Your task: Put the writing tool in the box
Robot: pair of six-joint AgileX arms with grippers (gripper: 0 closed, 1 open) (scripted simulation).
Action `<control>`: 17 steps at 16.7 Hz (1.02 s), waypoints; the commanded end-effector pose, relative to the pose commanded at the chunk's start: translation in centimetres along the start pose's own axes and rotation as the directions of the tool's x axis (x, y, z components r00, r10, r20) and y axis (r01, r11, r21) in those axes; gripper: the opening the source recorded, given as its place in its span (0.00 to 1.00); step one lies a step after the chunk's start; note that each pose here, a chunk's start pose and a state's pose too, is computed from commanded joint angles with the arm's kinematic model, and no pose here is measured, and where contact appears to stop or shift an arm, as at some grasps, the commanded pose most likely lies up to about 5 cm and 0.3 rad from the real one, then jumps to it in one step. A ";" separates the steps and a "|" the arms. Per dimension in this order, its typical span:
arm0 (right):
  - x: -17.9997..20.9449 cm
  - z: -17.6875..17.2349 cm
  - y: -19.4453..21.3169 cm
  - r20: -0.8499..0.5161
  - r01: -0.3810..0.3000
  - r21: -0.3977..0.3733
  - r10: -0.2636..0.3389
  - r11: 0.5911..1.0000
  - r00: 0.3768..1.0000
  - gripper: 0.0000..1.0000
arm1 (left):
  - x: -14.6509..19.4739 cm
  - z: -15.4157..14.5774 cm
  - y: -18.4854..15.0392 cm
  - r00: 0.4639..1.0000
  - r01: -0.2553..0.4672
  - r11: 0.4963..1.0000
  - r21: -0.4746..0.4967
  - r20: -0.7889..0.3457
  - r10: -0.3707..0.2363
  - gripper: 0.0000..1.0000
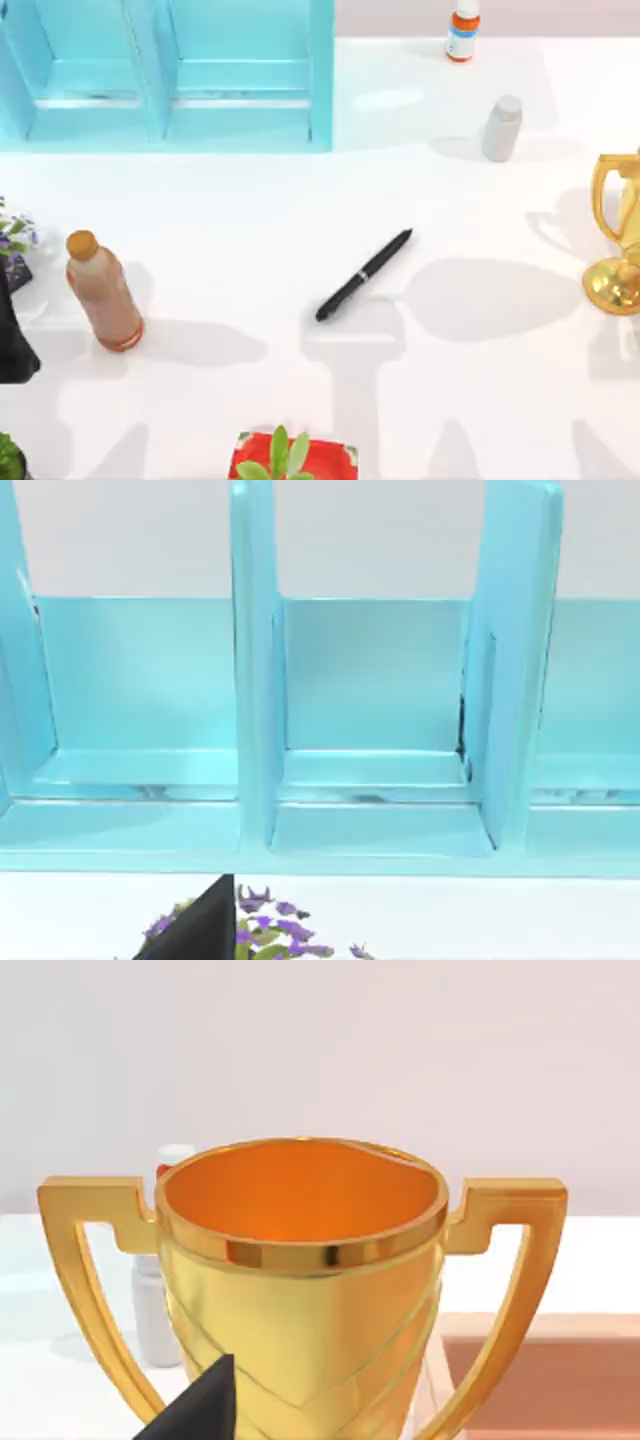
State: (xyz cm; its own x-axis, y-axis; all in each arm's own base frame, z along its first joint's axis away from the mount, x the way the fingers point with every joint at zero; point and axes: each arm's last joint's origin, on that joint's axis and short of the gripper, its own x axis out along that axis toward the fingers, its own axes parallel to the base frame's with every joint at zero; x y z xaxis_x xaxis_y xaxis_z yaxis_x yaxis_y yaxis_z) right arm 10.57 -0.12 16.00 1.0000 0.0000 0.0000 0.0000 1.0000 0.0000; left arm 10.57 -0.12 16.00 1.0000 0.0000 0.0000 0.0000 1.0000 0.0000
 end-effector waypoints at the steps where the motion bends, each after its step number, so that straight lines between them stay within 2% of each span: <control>1: 0.0 0.0 0.0 0.000 0.000 0.000 0.000 1.000 1.000 1.00 | 0.0 0.0 0.0 1.000 0.000 1.000 0.000 0.000 0.000 1.00; 3: 0.0 0.2 0.1 -0.006 -0.010 0.010 0.010 1.000 1.000 1.00 | 0.0 0.0 0.0 1.000 0.000 1.000 0.000 0.000 0.000 1.00; 5: 0.1 0.9 0.5 -0.039 -0.051 0.060 0.054 0.997 0.998 1.00 | 0.0 0.0 0.0 1.000 0.000 1.000 0.000 0.000 0.000 1.00; 8: 0.8 3.0 1.7 -0.134 -0.127 0.202 0.156 0.971 0.979 1.00 | 0.0 0.0 0.0 1.000 0.000 1.000 0.000 0.000 0.000 1.00; 11: 2.5 5.9 3.7 -0.258 -0.157 0.387 0.271 0.909 0.927 1.00 | 0.0 0.0 0.0 1.000 0.000 1.000 0.000 0.000 0.000 1.00; 14: 5.7 8.6 6.7 -0.393 -0.099 0.561 0.369 0.822 0.843 1.00 | 0.0 0.0 0.0 1.000 0.000 1.000 0.000 0.000 0.000 1.00; 17: 10.1 9.6 10.8 -0.532 0.048 0.666 0.429 0.745 0.730 1.00 | 0.0 0.0 0.0 1.000 0.000 1.000 0.000 0.000 0.000 1.00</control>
State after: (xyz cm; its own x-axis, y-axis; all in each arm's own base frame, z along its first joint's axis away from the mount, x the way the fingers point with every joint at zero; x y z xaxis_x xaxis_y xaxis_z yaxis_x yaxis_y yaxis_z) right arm 20.72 10.66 25.64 0.7298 0.4290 -0.5324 0.0480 0.7446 0.6658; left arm 10.57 -0.12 16.00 1.0000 0.0000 0.0000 0.0000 1.0000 0.0000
